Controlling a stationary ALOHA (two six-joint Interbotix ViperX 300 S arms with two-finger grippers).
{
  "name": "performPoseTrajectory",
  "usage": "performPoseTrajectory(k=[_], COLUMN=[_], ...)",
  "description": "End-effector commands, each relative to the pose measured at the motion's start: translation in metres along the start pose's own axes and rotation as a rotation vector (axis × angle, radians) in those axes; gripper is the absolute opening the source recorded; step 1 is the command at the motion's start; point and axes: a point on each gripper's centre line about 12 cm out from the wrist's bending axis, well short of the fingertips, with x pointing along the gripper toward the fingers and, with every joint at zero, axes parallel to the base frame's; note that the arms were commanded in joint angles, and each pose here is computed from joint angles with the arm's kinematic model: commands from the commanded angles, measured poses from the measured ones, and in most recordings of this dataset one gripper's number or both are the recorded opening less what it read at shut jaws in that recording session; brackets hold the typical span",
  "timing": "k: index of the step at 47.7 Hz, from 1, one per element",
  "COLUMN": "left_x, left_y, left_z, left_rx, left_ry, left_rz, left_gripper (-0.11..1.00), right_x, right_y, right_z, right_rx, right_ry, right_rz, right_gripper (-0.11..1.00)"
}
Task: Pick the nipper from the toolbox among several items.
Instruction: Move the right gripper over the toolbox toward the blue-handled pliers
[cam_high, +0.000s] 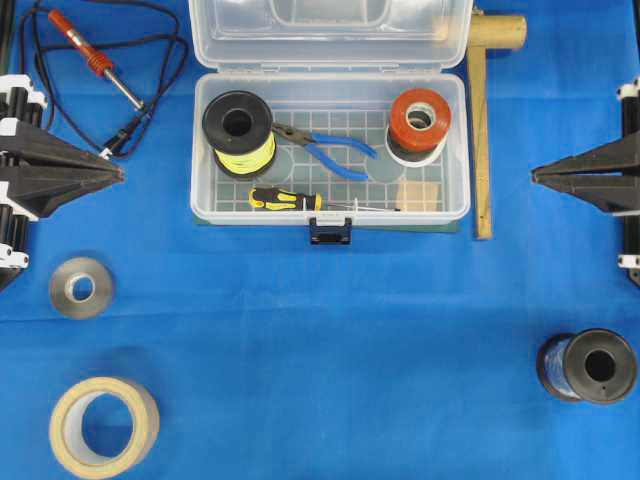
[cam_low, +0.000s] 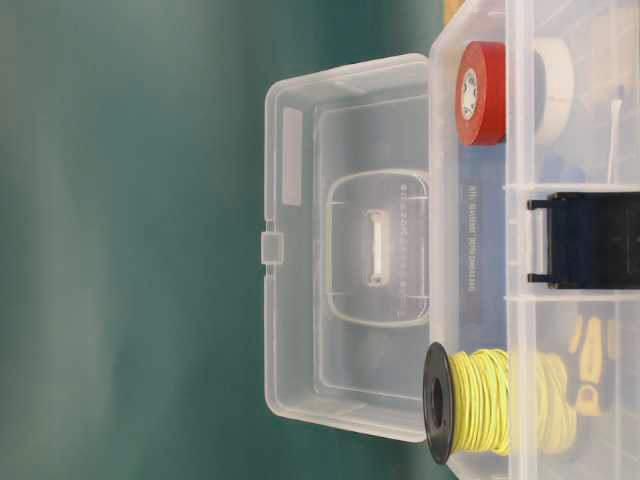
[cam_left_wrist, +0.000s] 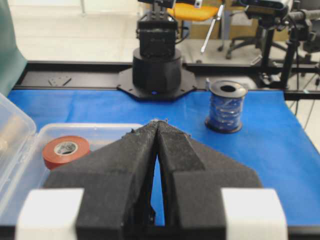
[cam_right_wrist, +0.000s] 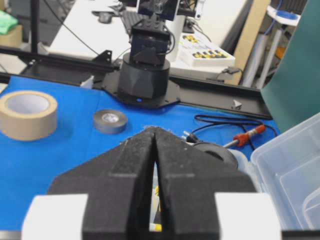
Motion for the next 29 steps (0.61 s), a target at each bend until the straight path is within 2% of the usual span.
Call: performPoseTrajectory(k=[1, 8, 15, 18, 26, 29], left_x=[0.005, 0.005, 0.005, 0.005, 0.005, 0.004], left_y=[0.002, 0.002, 0.002, 0.002, 0.002, 0.002], left_z=[0.006, 0.006, 0.005, 0.004, 0.004, 0.004], left_rx=[-0.033, -0.036, -0.036, -0.036, -0.038, -0.038], left_ry=[-0.006, -0.009, -0.006, -0.005, -0.003, -0.005], left_rz=[0.015, 0.015, 0.015, 0.015, 0.015, 0.015], left_gripper=[0.0, 0.0, 0.0, 0.0, 0.0, 0.0], right_x=[0.004, 0.022, 0.048, 0.064, 0.105, 0.118], right_y=[-0.003, -0.018, -0.04, -0.052, -0.073, -0.08], right_z=[0.009, 0.021, 0.023, 0.019, 0.001, -0.01], right_rx=[-0.014, 0.009, 0.014, 0.021, 0.045, 0.048], right_ry=[-0.02, 0.049, 0.202, 0.282, 0.476, 0.552], right_rz=[-0.014, -0.081, -0.163, -0.197, -0.236, -0.245], right_gripper=[0.0, 0.0, 0.0, 0.0, 0.01, 0.06])
